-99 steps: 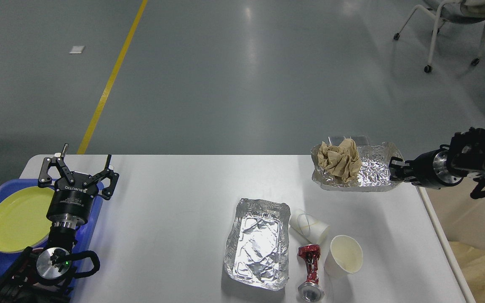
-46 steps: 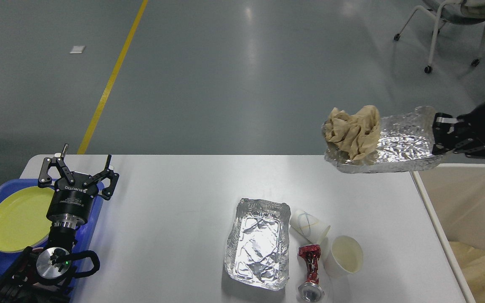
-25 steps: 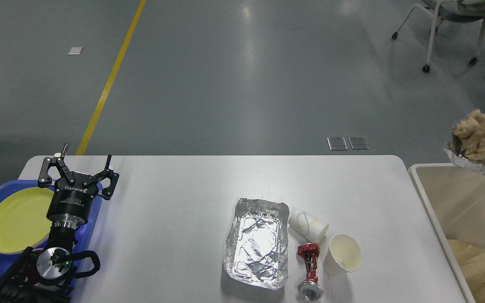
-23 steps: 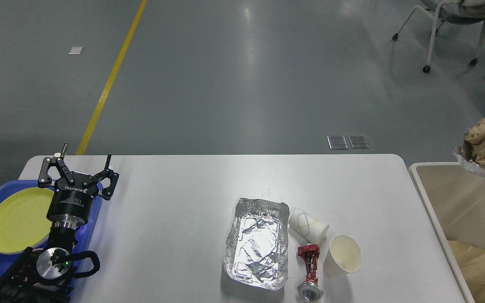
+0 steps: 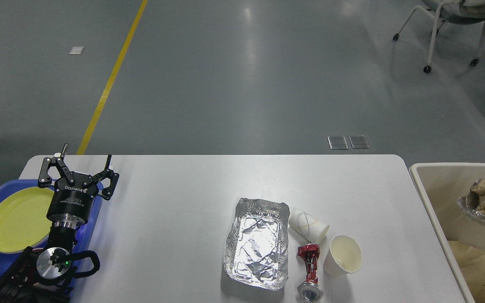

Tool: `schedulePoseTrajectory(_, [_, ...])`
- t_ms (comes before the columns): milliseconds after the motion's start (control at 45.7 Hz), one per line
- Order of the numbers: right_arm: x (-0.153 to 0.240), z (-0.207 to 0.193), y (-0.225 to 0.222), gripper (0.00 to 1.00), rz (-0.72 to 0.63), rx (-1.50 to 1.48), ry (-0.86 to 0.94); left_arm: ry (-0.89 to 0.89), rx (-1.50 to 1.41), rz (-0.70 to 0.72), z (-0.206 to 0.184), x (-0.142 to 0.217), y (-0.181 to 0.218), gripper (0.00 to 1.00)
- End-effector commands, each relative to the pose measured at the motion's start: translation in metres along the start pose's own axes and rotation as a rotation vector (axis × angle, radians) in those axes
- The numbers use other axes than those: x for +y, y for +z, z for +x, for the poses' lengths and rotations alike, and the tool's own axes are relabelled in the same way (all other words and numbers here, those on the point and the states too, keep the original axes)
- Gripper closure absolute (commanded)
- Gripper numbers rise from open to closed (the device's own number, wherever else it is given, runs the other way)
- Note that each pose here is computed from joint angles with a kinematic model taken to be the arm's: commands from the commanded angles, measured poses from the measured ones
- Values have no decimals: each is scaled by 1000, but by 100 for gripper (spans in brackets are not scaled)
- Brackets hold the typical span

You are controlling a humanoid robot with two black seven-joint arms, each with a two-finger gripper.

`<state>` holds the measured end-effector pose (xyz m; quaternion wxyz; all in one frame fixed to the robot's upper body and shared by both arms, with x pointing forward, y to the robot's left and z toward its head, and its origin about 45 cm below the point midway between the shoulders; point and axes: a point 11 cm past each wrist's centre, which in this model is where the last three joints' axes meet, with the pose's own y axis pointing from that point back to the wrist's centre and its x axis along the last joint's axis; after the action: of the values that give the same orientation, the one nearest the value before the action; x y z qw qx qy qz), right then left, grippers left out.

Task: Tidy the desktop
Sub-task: 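Raise the right gripper from the bin toward the flat foil tray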

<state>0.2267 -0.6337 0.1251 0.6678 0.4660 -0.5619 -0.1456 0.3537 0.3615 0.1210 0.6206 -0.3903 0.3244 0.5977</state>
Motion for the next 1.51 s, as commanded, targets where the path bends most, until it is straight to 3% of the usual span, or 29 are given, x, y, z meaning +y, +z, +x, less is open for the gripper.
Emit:
schedulePoseTrajectory(0, [-21,-25,11,100,-7,-37,57,-1,0,0,0,0,0,4])
schedulePoseTrajectory(263, [-46,-92,7,100,-3,32,141,1,-1,0,0,0,0,4])
schedulePoseTrajectory(766, [-48,-115,9,100,-7,57,156,-1,0,0,0,0,0,4])
schedulePoseTrajectory(788, [-48,-115,8,89,-6,56,158,-1,0,0,0,0,0,4])
schedulePoseTrajectory(875, [-47,-111,8,18,-2,48,197,-1,0,0,0,0,0,4])
schedulePoseTrajectory(897, [-47,-110,8,6,1,50,212,1,-1,0,0,0,0,4])
schedulePoseTrajectory(919, [-46,-109,8,1,2,51,226,1,-1,0,0,0,0,4])
schedulePoseTrajectory(1291, [-46,-108,4,0,8,45,245,1,-1,0,0,0,0,4])
schedulePoseTrajectory(1488, [-39,-68,-15,0,39,72,272,-1,0,0,0,0,0,4])
